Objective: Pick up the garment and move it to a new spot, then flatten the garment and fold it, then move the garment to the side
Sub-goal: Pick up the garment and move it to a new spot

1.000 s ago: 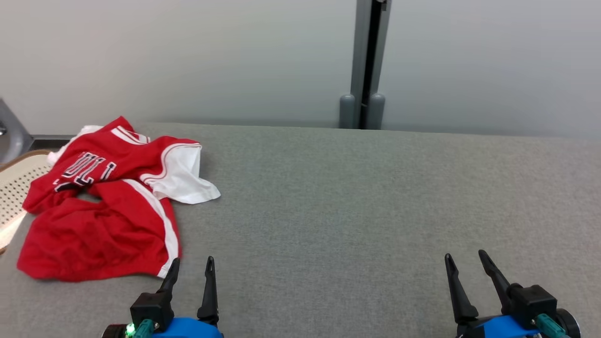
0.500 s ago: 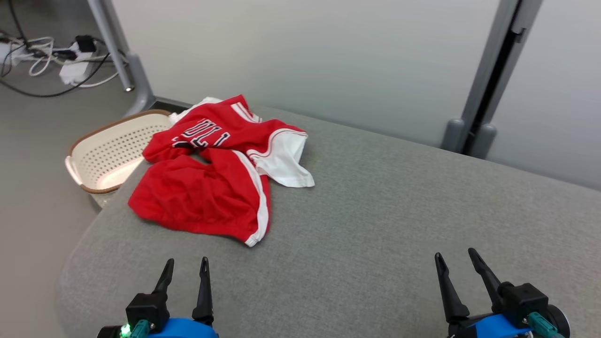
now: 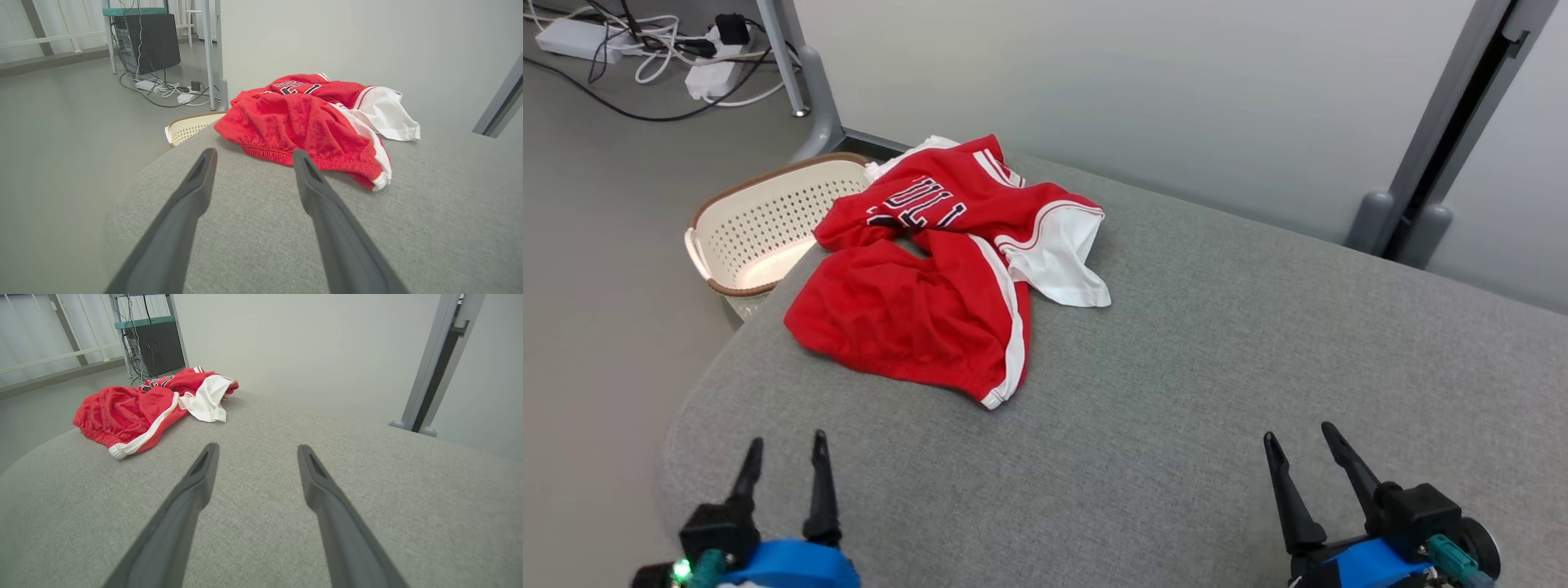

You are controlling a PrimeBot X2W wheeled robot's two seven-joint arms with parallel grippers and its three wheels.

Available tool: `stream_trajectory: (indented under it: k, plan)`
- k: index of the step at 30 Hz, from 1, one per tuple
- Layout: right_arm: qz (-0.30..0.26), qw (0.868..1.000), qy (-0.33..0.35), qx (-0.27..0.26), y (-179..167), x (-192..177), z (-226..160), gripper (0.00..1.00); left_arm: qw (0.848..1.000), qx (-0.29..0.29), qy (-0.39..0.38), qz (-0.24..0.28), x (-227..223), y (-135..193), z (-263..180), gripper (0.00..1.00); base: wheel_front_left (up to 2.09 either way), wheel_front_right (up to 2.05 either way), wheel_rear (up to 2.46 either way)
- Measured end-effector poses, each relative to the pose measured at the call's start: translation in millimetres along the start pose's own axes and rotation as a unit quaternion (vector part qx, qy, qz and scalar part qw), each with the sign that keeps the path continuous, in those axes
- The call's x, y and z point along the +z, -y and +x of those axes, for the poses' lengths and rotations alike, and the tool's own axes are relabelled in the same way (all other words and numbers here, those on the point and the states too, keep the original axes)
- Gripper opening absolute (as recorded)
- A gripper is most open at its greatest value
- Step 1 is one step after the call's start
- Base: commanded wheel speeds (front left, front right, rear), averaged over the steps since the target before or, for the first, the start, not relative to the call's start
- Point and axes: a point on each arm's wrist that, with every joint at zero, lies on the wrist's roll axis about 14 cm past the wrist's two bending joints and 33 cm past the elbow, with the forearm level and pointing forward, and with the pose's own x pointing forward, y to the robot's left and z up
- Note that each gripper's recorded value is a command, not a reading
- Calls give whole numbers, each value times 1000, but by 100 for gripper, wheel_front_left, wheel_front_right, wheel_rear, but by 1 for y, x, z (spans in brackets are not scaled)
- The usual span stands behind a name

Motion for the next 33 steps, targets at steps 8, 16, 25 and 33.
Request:
stream_trajectory:
  k: [8,16,25,33]
  plan:
    - [-14,999,-8,-38,32,-9,3,100,989,25,124,71,110,-39,68,100,0,0,0]
    - [-29,996,-27,-76,70,-29,10,100,991,-21,67,117,138,-14,159,100,0,0,0]
    - [-22,994,-62,-87,87,-63,14,100,976,-66,-162,132,5,17,191,100,0,0,0]
    - [-18,993,-73,-89,90,-74,13,100,950,-92,-274,121,-63,35,175,100,0,0,0]
